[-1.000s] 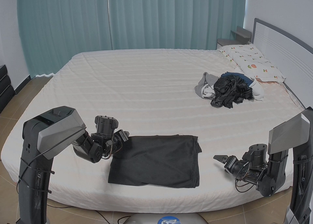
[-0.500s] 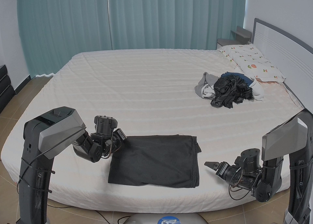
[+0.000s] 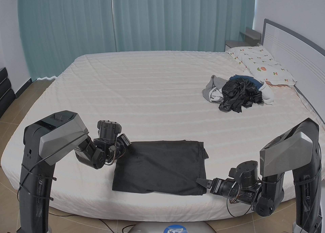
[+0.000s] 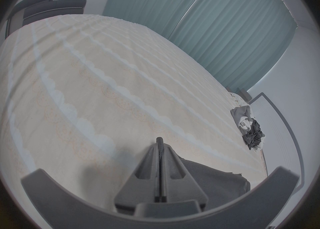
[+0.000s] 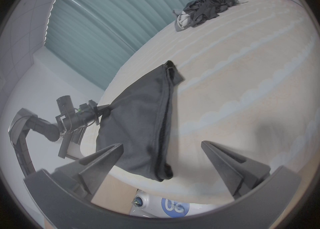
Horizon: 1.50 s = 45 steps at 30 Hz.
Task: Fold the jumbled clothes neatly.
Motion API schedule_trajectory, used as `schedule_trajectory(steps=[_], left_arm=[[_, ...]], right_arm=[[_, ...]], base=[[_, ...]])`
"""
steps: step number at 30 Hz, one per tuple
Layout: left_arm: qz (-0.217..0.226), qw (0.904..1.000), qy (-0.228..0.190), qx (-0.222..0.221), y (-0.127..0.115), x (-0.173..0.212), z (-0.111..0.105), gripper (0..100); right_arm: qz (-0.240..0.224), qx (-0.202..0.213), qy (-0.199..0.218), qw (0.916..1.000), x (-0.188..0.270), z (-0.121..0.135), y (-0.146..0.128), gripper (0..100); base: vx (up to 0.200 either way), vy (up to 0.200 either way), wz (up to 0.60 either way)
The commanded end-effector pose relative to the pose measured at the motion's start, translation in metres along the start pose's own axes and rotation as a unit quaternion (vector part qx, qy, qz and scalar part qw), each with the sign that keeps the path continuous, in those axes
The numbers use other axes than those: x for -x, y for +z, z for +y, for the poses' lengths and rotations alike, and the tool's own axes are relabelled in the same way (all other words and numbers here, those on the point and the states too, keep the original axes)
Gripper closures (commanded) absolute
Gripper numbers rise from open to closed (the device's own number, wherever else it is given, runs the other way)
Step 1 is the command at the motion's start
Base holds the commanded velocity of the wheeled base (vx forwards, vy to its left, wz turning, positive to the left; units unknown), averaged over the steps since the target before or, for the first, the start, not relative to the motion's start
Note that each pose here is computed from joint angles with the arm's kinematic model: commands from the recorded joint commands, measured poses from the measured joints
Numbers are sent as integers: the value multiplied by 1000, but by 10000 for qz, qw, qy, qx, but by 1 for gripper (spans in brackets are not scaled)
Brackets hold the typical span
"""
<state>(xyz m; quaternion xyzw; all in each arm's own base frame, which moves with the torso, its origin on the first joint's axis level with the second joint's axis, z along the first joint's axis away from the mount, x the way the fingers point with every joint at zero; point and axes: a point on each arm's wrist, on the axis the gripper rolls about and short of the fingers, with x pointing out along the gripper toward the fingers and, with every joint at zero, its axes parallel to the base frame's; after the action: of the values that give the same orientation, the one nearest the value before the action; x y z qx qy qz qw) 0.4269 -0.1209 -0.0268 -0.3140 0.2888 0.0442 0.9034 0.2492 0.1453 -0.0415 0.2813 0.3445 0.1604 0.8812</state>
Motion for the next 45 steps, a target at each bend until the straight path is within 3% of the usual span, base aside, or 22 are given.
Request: schedule_trajectory(steps=[1, 8, 31, 32, 33, 34, 38, 45], left_arm=[[4, 10000, 3, -3, 0, 1, 0, 100], [15, 10000, 14, -5, -1, 0, 1, 100], [45, 9999, 133, -86, -5, 1, 4, 100], [50, 9999, 139, -87, -5, 2, 5, 0], [76, 9998, 144, -118, -7, 3, 5, 0], [93, 9997, 160, -151, -7, 3, 6, 0], [181, 9992, 208, -298, -14, 6, 10, 0], [-11, 9998, 131, -123, 4, 19, 4, 0]], right_arm=[[73, 108, 83, 9999, -4, 4, -5, 100], [405, 374, -20, 9985, 1, 6, -15, 100], [583, 532, -280, 9965, 8, -3, -15, 100], [588, 539, -274, 9964, 8, -3, -15, 100], [577, 548, -263, 9965, 8, -3, -15, 100], [571, 563, -247, 9965, 7, -3, -15, 0], [467, 566, -156, 9972, 7, 1, -11, 0], [-293, 351, -167, 9988, -10, -1, 36, 0]], base=[[0, 0, 0], [0, 0, 0], [0, 0, 0], [0, 0, 0], [0, 0, 0], [0, 0, 0], [0, 0, 0], [0, 0, 0]])
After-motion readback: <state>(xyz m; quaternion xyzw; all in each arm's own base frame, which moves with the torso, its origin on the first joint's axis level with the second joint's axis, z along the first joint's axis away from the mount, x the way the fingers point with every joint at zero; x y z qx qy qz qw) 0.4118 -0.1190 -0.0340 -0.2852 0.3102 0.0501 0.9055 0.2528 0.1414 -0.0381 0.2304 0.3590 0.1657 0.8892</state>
